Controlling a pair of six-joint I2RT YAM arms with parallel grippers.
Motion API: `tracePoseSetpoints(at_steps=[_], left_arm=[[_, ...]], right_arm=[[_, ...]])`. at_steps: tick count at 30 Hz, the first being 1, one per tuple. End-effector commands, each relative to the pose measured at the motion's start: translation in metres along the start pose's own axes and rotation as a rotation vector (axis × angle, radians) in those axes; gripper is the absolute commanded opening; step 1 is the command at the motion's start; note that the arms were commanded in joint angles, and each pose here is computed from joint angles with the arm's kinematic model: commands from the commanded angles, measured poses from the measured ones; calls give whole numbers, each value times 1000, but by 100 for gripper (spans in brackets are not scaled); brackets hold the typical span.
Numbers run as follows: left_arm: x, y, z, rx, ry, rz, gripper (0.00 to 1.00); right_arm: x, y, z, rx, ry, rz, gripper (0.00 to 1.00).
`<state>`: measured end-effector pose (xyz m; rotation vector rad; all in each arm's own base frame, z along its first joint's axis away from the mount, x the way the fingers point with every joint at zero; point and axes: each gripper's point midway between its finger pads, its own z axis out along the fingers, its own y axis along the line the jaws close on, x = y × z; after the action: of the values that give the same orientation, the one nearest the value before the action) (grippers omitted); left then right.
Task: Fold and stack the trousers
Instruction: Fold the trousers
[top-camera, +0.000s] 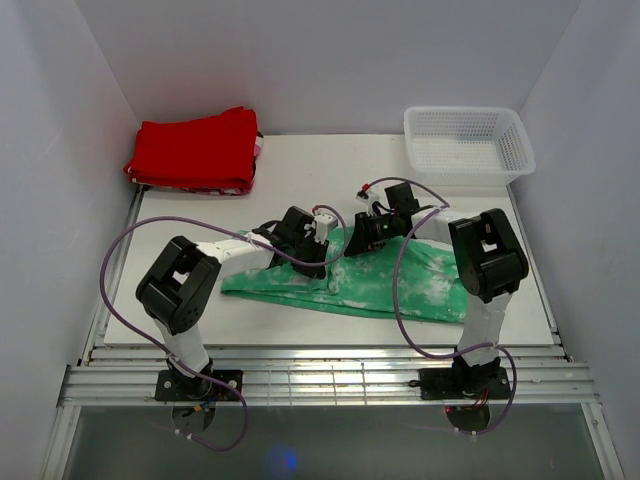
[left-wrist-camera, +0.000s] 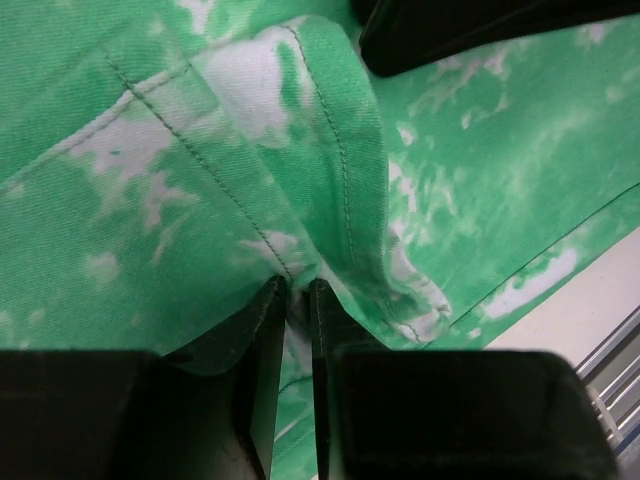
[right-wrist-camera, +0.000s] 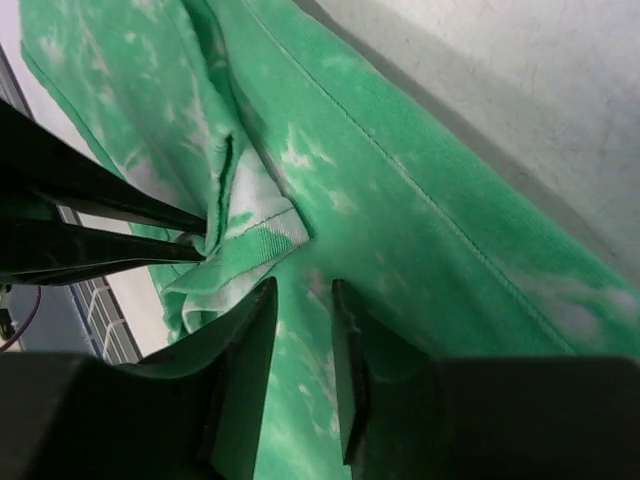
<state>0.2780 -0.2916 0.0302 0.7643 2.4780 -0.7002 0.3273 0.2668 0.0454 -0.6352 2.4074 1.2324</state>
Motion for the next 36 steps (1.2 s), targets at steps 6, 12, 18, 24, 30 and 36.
tracePoseSetpoints(at_steps=[6, 12, 18, 24, 30, 36], left_arm=[[16, -2, -2, 12, 41, 3, 8], [12, -14, -10, 71, 22, 16, 0], [-10, -42, -34, 179, -65, 39, 0], [-26, -51, -39, 210, -88, 18, 0], [-9, -47, -16, 231, -21, -19, 0], [-13, -51, -8, 261, -33, -14, 0]], right_arm=[[-15, 10, 16, -19, -24, -36, 49], [-19, 6, 26, -11, -17, -38, 40], [-22, -4, 24, 53, -26, -69, 8], [-32, 19, 9, 9, -81, -103, 8], [-35, 30, 0, 4, -108, -138, 8], [-16, 17, 6, 21, -33, -101, 8]])
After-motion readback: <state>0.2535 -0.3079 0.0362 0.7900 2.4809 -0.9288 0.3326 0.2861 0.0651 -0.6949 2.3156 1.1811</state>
